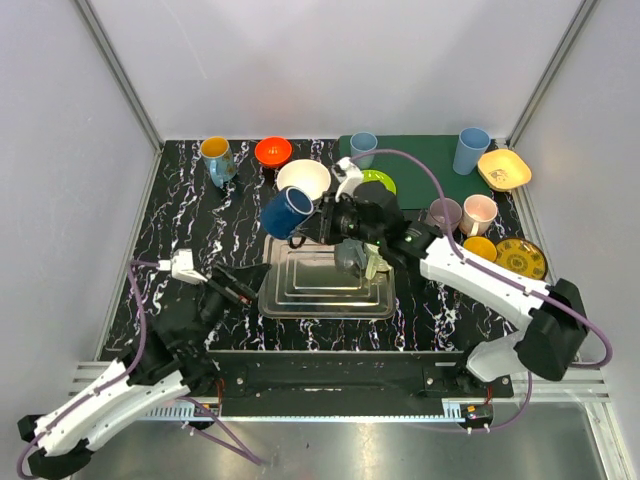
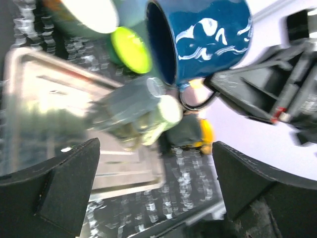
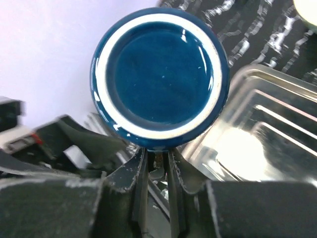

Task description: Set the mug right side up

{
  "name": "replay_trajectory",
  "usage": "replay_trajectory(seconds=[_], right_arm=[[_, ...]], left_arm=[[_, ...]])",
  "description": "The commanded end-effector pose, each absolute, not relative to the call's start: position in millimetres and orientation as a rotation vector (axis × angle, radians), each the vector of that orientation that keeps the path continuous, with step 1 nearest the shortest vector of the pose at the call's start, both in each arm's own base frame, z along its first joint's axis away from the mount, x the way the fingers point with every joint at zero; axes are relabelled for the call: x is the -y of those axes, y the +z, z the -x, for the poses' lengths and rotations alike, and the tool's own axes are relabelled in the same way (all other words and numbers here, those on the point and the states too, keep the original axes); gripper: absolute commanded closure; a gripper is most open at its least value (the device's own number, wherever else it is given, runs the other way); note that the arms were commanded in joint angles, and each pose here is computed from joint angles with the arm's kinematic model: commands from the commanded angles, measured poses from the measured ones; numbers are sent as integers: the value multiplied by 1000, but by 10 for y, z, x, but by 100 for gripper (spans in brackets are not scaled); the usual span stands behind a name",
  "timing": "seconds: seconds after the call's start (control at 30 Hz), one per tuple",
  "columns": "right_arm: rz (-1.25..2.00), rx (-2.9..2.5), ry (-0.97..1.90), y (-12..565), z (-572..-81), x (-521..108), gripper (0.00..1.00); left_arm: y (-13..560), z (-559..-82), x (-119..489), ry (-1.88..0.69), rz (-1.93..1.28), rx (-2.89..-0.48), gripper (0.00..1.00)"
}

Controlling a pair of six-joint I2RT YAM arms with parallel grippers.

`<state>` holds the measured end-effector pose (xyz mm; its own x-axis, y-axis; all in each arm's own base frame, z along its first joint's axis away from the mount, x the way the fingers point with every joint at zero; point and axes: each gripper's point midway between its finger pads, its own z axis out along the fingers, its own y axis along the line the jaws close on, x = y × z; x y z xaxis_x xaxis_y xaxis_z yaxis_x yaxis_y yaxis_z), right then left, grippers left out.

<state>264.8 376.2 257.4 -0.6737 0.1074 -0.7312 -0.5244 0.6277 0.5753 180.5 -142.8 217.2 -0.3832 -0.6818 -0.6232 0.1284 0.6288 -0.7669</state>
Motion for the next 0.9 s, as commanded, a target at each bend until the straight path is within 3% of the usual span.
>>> replay_trajectory(seconds=[0.0,0.13,0.27,0.47,0.87], right_arm=[[274,-1732,1595,3525,-2381,-3818,100],[252,-1640,1736,3708,-2242,-3784,100],[252,-1633,1769,3694,-2206,-3785,100],[267,-1618,1803,3704,-2126,-3756,100],[341,-1559,1853,3855,-1906,-3653,100]], left_arm=[[2811,-1608,1720,-1308,290,-1450,1],[3144,-1499,1786,-1463,246,-1267,1],[3319,-1473,1965,-1488,159,-1278,1],[3441,-1556,2113,-1519,147,-1257,16],[3572,-1631,2132,-1717,214,-1166,20]])
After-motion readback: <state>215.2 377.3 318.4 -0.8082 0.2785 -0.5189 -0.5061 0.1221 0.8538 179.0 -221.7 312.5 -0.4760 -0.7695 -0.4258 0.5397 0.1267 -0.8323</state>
